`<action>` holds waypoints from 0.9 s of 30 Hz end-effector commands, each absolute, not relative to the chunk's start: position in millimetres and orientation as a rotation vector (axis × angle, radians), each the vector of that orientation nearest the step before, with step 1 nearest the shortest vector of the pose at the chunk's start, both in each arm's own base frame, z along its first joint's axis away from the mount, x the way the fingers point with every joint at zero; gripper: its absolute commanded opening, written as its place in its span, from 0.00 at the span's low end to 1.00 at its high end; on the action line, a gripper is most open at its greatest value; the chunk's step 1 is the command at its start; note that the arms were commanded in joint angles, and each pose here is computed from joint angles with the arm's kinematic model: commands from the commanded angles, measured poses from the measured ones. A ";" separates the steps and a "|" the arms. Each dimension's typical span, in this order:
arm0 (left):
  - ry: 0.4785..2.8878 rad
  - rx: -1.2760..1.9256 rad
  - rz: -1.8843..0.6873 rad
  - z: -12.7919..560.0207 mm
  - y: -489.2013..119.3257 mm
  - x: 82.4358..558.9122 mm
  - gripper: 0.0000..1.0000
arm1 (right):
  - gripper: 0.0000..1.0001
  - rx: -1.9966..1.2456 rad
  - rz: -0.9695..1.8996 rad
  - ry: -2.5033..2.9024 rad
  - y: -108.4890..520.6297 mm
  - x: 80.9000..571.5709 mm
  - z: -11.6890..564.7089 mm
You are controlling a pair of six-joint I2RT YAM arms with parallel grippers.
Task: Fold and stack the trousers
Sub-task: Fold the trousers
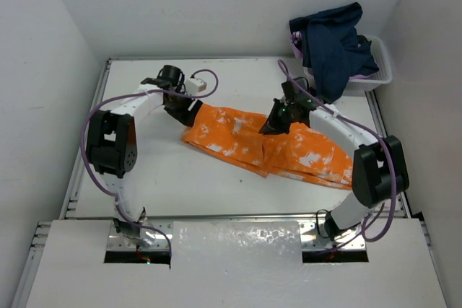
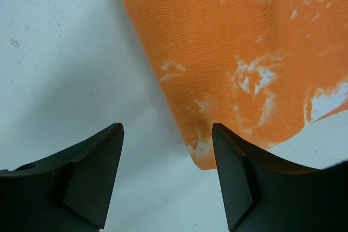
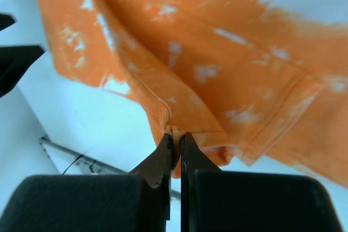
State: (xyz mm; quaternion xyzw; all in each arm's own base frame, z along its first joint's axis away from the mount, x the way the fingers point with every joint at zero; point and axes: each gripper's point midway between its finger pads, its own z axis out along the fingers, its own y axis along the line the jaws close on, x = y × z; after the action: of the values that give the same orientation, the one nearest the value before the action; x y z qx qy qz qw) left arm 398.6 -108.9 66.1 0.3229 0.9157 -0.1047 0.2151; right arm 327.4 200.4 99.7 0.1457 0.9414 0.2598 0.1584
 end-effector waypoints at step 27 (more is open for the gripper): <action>2.478 0.852 -0.252 78.4 -96.8 427.3 0.64 | 0.00 0.609 1.014 2.614 226.3 298.7 121.7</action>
State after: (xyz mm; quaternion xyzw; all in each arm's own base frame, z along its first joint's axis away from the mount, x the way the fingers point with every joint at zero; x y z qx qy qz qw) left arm 411.9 -96.5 63.5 0.3116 0.9195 -0.0938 0.2207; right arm 303.8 246.7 132.1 0.1840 0.9038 0.3593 0.1424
